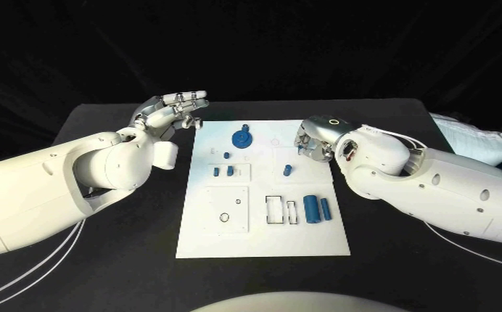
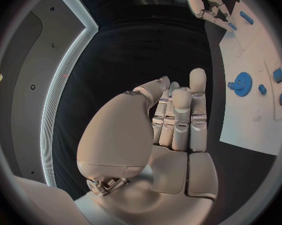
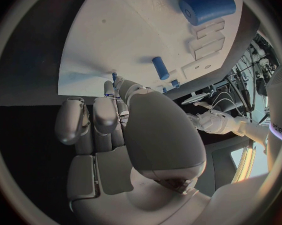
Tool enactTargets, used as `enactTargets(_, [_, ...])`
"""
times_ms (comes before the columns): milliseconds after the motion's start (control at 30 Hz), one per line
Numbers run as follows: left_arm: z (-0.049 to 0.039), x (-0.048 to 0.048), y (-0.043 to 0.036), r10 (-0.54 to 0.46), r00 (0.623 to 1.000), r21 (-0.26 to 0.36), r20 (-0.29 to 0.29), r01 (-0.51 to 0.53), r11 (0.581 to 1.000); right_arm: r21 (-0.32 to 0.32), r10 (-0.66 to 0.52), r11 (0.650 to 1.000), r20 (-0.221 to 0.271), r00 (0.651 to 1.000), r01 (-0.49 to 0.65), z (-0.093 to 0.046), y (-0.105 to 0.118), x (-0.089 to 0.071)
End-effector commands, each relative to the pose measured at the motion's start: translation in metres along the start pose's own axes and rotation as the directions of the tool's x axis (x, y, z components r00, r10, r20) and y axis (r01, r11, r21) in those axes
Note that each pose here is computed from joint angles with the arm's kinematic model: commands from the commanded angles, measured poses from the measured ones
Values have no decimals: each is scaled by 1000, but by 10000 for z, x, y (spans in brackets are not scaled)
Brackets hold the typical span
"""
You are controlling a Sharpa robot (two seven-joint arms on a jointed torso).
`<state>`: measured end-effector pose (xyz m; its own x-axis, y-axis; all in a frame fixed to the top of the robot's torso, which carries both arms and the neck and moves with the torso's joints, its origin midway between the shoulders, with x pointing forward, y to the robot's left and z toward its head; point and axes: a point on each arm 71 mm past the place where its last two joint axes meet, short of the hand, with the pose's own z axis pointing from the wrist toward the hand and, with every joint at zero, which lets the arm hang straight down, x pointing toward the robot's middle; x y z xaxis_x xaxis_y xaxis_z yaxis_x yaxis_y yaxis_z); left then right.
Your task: Assemble the parts on the task board
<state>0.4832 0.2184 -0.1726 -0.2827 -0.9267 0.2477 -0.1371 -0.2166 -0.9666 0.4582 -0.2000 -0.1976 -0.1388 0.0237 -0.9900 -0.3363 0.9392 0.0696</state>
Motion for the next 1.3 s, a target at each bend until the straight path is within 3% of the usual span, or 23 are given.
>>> enactTargets(33, [2,-17,-15,3,1000,15,7,-3,1000,7,19,1000,46,999,-19,-35,5,-89])
enactTargets(300, [9,-30,-25,6,1000,30,15,-7,1000,-62,58,997,72,996,-53,-166,232,-229])
enactTargets(533, [24,3,-17,5,1000,32,9,-5,999,-165,120,980,57,991,-110,-264,591,-206])
enactTargets(833, [55,87,6,-4,1000,32,-15,4,999,-281,181,943,-9,983,-176,-297,1040,87])
enactTargets(1067, [70,136,51,-11,1000,24,-28,11,1000,-309,204,926,-69,977,-215,-274,1220,341])
enactTargets(1300, [73,166,83,-16,999,15,-39,17,1000,-319,211,920,-92,973,-230,-242,1288,461])
